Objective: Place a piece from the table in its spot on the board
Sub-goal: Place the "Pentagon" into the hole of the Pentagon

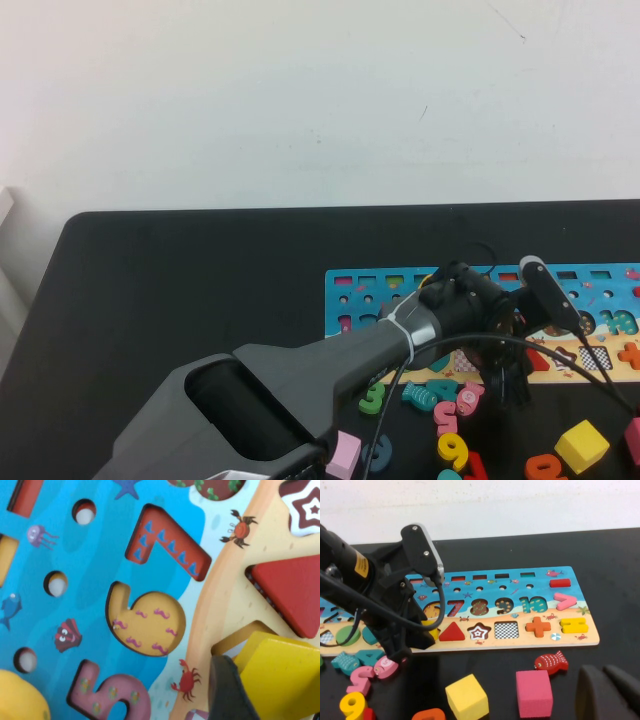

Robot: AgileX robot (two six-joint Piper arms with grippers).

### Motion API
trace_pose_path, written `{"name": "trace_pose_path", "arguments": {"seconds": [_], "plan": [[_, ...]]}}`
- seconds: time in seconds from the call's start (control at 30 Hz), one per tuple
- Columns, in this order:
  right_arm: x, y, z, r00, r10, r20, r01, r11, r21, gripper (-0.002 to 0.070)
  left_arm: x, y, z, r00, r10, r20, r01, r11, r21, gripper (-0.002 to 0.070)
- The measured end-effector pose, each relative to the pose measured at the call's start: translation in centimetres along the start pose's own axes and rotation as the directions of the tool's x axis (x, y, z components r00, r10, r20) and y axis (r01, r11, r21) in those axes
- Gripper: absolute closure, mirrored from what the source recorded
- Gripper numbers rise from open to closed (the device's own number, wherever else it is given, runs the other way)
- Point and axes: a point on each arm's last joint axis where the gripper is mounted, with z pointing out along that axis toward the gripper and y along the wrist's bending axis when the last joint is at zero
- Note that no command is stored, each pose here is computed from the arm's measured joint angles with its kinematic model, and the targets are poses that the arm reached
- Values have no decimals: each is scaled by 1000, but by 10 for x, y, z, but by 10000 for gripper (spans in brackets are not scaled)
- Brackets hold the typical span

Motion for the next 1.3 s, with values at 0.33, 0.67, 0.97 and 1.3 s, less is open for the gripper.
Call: {"name": "trace_pose_path", "arguments": {"seconds": [0.33, 0.67, 0.97, 1.3], "plan": [[0, 0, 0, 1000, 0, 0, 0, 1000, 0, 657, 0, 0, 0, 1000, 19, 0, -19, 1000, 0, 300], [0, 0, 0, 1000, 0, 0, 0, 1000, 0, 657, 0, 2, 0, 999, 43, 3, -42, 999, -20, 224], [0, 0, 0, 1000, 0, 0, 0, 1000, 0, 657, -16, 10, -14, 997, 83, 6, -82, 995, -60, 151], [0, 0, 0, 1000, 0, 0, 0, 1000, 0, 657, -26, 14, -35, 996, 73, -52, -75, 996, -43, 284]]}}
